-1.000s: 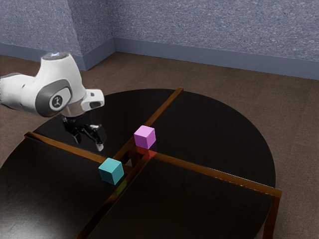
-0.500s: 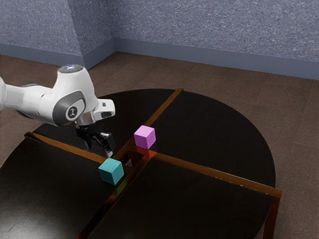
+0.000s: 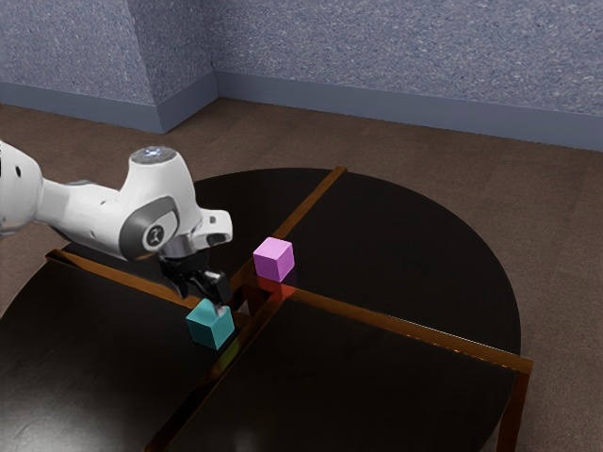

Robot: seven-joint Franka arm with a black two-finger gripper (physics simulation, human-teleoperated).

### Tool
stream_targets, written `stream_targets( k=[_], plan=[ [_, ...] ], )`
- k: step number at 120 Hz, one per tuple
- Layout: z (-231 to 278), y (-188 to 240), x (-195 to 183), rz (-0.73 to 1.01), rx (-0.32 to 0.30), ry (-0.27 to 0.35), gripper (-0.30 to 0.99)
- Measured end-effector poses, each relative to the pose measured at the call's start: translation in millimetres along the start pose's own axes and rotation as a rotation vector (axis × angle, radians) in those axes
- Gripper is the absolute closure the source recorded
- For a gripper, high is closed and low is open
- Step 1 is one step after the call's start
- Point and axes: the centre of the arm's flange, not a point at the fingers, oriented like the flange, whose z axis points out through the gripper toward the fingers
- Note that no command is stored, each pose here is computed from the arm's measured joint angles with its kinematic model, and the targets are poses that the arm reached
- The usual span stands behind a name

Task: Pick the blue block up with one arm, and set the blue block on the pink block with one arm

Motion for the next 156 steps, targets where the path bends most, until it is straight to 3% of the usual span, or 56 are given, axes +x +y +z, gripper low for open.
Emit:
stream_targets(
  k=[156],
  plan=[
    [48,-6,7,0.008,0.007,-0.047,0.00]
  ],
)
